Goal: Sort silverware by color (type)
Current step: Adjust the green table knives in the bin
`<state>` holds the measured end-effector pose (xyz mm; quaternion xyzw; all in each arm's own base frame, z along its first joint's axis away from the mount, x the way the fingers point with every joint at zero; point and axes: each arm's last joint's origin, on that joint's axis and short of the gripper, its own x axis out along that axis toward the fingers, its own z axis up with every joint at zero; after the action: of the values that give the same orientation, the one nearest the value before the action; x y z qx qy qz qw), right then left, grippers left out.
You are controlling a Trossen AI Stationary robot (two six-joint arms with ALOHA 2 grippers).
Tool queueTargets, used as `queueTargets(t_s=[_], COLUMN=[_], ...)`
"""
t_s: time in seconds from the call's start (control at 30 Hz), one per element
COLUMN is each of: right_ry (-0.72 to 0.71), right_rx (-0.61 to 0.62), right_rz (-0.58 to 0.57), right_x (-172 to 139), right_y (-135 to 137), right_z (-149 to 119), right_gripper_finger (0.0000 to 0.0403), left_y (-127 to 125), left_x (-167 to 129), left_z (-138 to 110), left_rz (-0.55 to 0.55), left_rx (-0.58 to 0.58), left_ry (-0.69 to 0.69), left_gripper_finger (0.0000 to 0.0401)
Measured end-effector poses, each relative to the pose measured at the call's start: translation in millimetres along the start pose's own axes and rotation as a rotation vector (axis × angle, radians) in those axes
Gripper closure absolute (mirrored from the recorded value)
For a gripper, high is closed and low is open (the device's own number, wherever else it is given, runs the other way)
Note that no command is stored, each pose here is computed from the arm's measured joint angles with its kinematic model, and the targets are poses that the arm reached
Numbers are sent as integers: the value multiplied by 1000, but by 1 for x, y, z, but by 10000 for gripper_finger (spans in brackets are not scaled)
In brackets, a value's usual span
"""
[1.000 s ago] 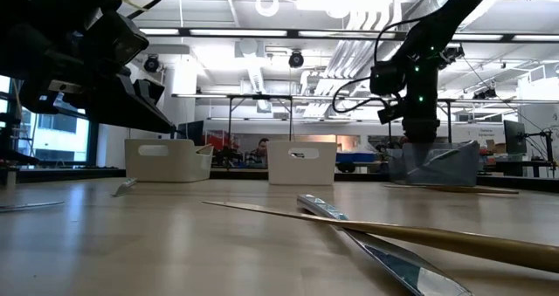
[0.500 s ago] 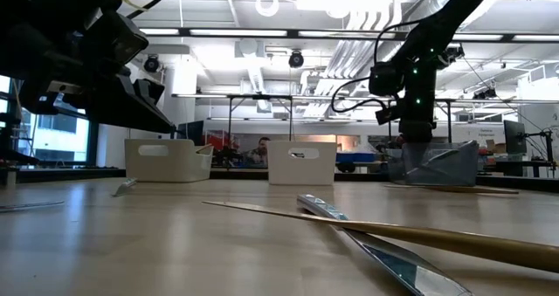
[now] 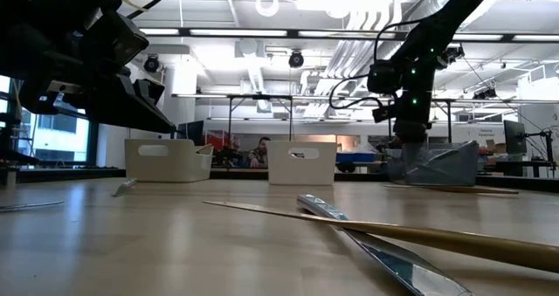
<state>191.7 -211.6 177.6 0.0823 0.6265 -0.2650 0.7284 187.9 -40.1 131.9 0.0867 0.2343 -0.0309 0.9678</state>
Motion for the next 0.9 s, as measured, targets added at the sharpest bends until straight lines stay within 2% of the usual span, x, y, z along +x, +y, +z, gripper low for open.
queueTargets(t_s=[0.37, 0.9], right_ry=[-7, -11], right_rx=[29, 77], right_rz=[-4, -4], right_x=[0, -1], right_y=[-1, -2], right_z=[0, 1], right_gripper_finger=[399, 403], left_y=[0, 0], left_x=[0, 0], left_z=[0, 0], left_rz=[0, 0], left_rx=[2, 11], left_ry=[1, 5], left_gripper_finger=[401, 401])
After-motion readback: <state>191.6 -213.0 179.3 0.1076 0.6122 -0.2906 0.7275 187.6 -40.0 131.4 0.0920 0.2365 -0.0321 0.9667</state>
